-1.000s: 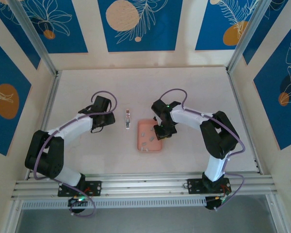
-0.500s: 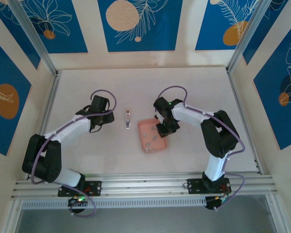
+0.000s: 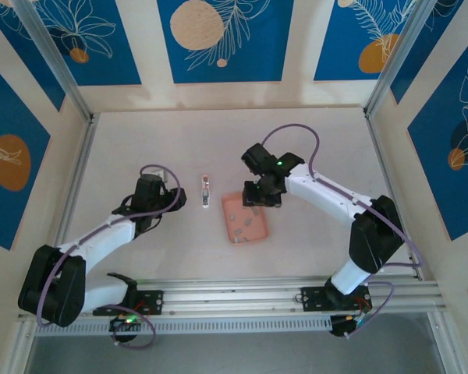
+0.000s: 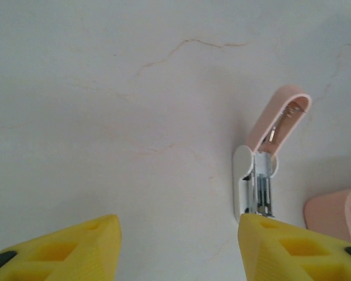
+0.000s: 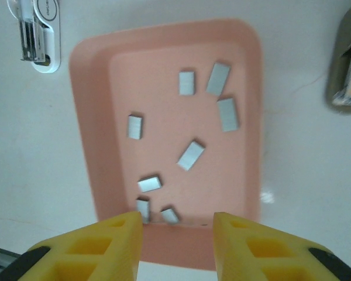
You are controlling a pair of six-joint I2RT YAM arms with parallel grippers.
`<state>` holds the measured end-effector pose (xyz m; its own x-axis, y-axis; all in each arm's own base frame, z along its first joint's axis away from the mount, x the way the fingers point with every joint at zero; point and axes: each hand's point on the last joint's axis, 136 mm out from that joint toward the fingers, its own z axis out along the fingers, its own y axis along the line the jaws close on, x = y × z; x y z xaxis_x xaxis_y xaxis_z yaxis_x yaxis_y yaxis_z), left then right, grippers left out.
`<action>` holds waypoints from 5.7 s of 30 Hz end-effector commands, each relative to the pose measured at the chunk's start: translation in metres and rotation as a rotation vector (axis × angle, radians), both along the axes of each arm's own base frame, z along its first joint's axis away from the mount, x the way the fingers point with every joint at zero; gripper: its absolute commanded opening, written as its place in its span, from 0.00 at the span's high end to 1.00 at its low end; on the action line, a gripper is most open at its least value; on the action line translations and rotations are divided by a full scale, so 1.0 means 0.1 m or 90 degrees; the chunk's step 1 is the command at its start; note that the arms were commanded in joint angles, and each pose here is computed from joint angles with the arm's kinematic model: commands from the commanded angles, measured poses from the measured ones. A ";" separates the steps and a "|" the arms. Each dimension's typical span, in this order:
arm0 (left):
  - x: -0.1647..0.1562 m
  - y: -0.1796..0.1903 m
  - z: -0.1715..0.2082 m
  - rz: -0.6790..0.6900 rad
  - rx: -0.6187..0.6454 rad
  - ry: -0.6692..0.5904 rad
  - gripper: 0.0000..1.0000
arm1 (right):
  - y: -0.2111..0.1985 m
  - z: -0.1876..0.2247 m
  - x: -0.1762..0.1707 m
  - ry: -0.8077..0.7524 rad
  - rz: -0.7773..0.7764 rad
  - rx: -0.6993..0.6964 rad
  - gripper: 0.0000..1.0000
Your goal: Load the staples into the stapler
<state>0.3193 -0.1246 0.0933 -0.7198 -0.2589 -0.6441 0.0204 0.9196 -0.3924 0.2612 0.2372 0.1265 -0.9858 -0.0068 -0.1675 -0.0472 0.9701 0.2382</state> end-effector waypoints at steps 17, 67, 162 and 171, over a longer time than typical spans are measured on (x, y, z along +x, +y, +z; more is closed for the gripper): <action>0.02 -0.16 0.01 -0.058 -0.040 -0.035 0.45 | 0.06 -0.77 -0.13 0.185 -0.205 -0.051 0.63; 0.10 -0.40 0.34 -0.132 -0.081 -0.067 0.46 | 0.21 -0.38 0.39 -0.027 -0.077 -0.036 0.84; -0.06 -0.91 0.22 -0.159 0.033 -0.185 0.24 | -0.82 -0.47 0.73 -0.288 -0.100 -0.026 0.84; -0.16 -0.91 0.12 -0.185 0.034 -0.171 0.24 | -0.90 -0.51 0.66 -0.341 -0.100 -0.018 0.84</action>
